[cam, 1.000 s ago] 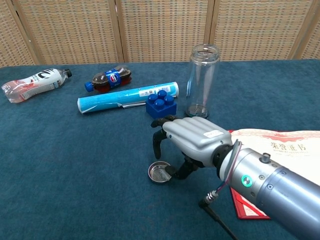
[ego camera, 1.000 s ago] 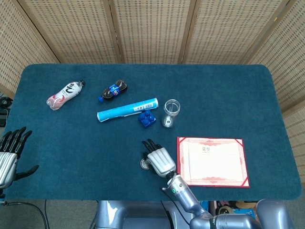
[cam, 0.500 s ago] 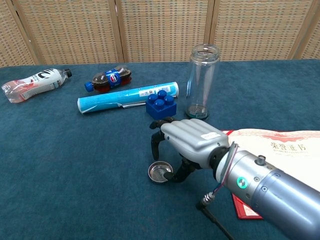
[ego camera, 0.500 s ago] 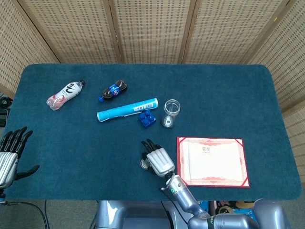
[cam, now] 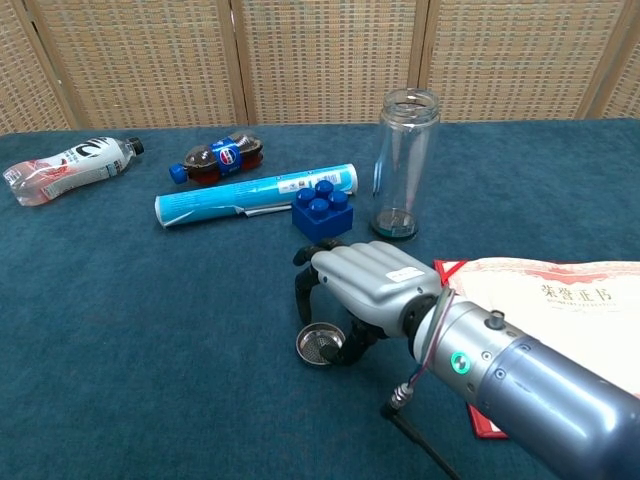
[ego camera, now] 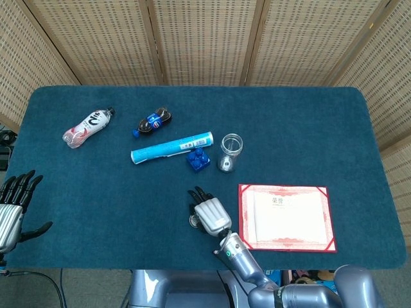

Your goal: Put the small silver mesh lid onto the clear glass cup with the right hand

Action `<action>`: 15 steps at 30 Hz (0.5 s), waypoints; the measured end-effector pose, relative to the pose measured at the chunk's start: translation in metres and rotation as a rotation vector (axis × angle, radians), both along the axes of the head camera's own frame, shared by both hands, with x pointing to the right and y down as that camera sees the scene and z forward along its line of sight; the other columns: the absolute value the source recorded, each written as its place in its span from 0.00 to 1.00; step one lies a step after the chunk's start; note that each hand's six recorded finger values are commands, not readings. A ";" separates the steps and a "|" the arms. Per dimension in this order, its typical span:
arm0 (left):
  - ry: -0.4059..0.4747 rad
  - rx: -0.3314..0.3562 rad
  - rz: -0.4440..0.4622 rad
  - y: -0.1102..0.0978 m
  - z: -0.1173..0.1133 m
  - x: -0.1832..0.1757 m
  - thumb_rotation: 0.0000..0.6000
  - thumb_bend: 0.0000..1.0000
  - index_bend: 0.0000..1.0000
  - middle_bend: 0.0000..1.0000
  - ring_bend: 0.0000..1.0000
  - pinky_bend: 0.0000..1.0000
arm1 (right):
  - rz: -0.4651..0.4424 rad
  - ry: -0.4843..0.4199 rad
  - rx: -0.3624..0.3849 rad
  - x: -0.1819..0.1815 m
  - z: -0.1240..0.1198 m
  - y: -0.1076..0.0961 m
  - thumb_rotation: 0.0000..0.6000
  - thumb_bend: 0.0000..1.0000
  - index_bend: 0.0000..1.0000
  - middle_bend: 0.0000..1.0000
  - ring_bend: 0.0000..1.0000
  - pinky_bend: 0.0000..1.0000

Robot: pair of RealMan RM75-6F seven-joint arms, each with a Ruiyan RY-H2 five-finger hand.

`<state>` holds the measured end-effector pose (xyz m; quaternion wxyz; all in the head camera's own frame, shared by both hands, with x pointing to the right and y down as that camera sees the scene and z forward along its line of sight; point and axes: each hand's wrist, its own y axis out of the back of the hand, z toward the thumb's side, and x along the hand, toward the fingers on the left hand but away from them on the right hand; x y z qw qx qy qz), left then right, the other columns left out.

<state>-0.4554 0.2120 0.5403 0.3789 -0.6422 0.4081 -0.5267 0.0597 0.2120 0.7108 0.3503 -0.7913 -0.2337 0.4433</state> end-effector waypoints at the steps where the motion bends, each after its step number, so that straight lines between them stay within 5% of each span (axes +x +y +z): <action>1: 0.000 0.000 -0.001 0.000 0.000 0.000 1.00 0.18 0.00 0.00 0.00 0.00 | 0.000 0.001 0.000 0.000 0.000 0.000 1.00 0.44 0.51 0.20 0.01 0.34; 15: 0.001 -0.002 0.005 0.001 0.000 0.002 1.00 0.18 0.00 0.00 0.00 0.00 | 0.005 0.001 0.002 0.000 0.003 -0.001 1.00 0.44 0.55 0.23 0.03 0.34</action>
